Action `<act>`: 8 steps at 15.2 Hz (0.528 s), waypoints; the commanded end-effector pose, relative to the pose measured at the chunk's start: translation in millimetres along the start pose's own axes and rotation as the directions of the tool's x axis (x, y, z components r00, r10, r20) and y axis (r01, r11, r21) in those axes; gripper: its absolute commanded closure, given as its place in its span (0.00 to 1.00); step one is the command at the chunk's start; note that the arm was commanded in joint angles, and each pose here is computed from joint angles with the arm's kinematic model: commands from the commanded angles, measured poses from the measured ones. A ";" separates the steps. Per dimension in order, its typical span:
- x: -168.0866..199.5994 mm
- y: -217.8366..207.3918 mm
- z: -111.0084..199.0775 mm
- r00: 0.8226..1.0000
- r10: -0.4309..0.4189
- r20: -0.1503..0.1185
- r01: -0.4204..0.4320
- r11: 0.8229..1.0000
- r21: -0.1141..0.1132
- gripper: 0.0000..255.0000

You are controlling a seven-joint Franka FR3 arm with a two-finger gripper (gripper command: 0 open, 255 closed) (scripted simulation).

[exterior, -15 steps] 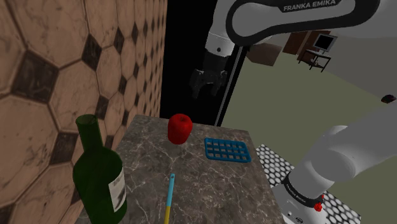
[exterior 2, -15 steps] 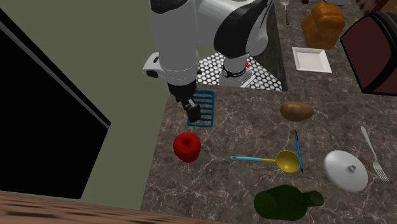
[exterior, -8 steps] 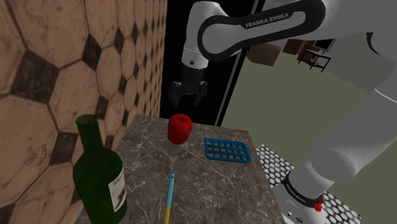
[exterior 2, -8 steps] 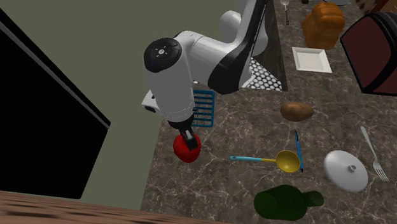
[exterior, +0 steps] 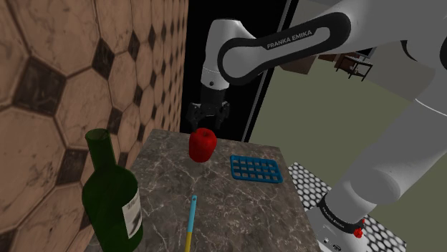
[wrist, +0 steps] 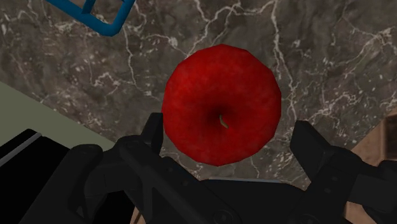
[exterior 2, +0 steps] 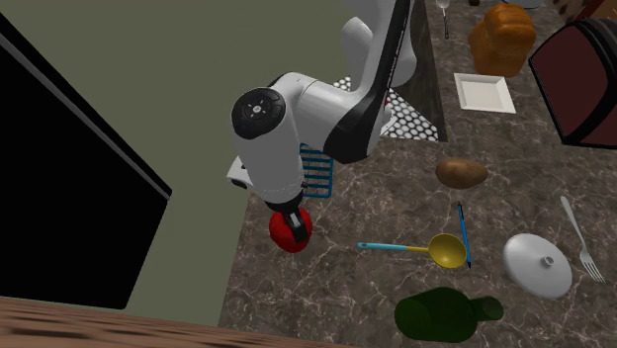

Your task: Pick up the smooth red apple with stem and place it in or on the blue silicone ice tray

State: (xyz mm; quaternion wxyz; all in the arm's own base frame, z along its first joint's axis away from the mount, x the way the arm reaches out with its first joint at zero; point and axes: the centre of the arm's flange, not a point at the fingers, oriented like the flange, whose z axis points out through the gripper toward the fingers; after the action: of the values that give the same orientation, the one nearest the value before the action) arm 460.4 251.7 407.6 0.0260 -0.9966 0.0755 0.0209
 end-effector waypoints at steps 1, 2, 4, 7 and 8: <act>-0.1 -0.1 1.9 1.000 0.000 0.000 0.000 1.000 0.000 0.00; -0.1 -0.1 1.9 1.000 0.000 0.000 0.000 1.000 0.000 0.00; -0.1 -0.1 1.9 1.000 0.000 0.000 0.000 1.000 0.000 0.00; -0.1 -0.1 1.8 1.000 0.000 0.000 0.000 1.000 0.000 1.00; -0.1 -0.1 1.8 1.000 0.000 0.000 0.000 1.000 0.000 1.00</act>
State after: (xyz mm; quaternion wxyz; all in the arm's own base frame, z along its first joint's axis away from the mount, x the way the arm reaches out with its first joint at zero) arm 460.2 251.8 405.8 0.0261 -0.9966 0.0755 0.0207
